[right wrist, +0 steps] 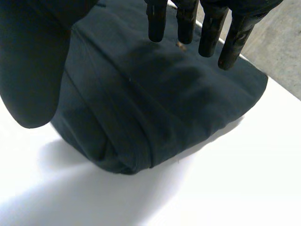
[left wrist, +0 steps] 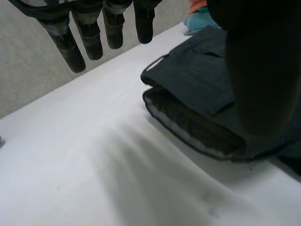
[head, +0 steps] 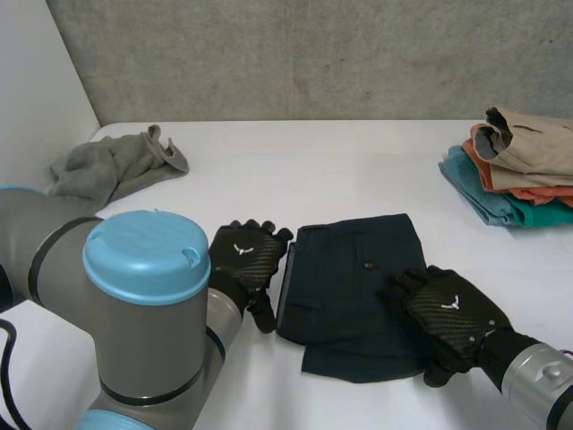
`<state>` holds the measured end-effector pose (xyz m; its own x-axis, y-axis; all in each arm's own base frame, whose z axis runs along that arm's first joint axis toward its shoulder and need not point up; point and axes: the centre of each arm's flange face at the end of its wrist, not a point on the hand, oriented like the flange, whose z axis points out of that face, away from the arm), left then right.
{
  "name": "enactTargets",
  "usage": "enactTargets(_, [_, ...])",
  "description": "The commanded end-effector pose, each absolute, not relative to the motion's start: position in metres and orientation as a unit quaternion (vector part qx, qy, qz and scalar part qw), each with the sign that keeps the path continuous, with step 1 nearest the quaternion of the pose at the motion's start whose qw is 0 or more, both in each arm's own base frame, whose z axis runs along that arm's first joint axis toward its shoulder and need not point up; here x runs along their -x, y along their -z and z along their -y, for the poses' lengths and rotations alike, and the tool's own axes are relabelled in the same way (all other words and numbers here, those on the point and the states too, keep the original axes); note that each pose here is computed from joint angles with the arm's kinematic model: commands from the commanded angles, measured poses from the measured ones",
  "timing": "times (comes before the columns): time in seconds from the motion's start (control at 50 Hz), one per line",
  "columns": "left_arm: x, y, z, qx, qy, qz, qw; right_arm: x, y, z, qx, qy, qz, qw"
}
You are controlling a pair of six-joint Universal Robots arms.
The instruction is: Fold the laundry.
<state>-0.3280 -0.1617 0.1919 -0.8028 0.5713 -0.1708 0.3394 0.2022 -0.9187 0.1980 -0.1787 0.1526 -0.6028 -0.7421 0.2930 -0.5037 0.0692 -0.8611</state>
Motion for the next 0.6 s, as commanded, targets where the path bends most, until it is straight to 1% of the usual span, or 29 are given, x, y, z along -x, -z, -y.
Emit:
enactTargets(0.02, [0.325,-0.181,0.16,0.291,-0.553,0.773,0.106,-0.199,-0.133,0.185,0.436,0.53,-0.719,0.11])
enactTargets(0.22, [0.323,-0.176,0.159,0.29,-0.553,0.774,0.106,-0.2,-0.117,0.197,0.438,0.539,-0.713,0.101])
enactTargets(0.6, [0.319,-0.173,0.162,0.285,-0.552,0.777,0.101,-0.203,-0.121,0.221,0.445,0.577,-0.681,0.075])
